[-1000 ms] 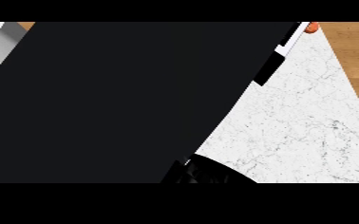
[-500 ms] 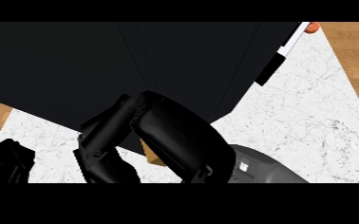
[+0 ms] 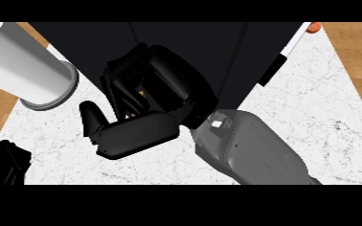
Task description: Pick up the wine, place it into the cabinet and close the cabinet
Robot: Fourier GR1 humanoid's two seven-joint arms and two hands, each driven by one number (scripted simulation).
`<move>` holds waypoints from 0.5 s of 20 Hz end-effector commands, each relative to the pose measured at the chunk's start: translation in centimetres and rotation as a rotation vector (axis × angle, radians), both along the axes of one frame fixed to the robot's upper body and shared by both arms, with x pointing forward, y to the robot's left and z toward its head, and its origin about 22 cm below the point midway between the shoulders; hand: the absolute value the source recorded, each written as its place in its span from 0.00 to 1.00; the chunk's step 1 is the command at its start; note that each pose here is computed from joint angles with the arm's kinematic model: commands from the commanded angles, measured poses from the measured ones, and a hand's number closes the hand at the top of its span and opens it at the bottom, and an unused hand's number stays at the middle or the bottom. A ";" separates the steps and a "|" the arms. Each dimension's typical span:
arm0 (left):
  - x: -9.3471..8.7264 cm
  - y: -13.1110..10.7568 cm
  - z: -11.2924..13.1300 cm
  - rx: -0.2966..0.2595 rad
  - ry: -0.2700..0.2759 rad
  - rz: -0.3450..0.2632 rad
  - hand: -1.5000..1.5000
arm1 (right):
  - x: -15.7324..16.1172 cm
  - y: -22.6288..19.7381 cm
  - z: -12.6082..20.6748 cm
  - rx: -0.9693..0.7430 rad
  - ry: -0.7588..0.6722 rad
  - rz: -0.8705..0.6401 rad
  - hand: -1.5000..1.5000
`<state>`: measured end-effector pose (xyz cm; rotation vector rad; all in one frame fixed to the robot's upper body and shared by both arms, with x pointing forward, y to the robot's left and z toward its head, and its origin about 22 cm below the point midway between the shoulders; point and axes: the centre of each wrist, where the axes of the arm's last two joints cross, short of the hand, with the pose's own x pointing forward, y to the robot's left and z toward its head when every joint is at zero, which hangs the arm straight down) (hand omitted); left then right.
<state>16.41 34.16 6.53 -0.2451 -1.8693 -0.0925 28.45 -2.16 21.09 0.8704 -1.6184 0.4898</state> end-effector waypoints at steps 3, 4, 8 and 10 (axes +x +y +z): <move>1.1 0.4 -0.7 0.025 -0.001 -0.005 1.00 | 2.7 -0.4 -3.1 -0.006 0.048 -0.057 1.00; -0.2 -0.1 0.3 0.020 -0.015 -0.011 1.00 | 4.6 -0.9 -3.7 -0.022 0.060 -0.073 1.00; 0.4 0.8 0.9 0.021 0.006 0.005 1.00 | 6.9 -1.7 -3.1 -0.021 0.049 -0.112 1.00; 0.1 1.1 0.3 0.008 0.012 -0.019 1.00 | 8.3 -2.3 -3.9 -0.005 0.065 -0.169 1.00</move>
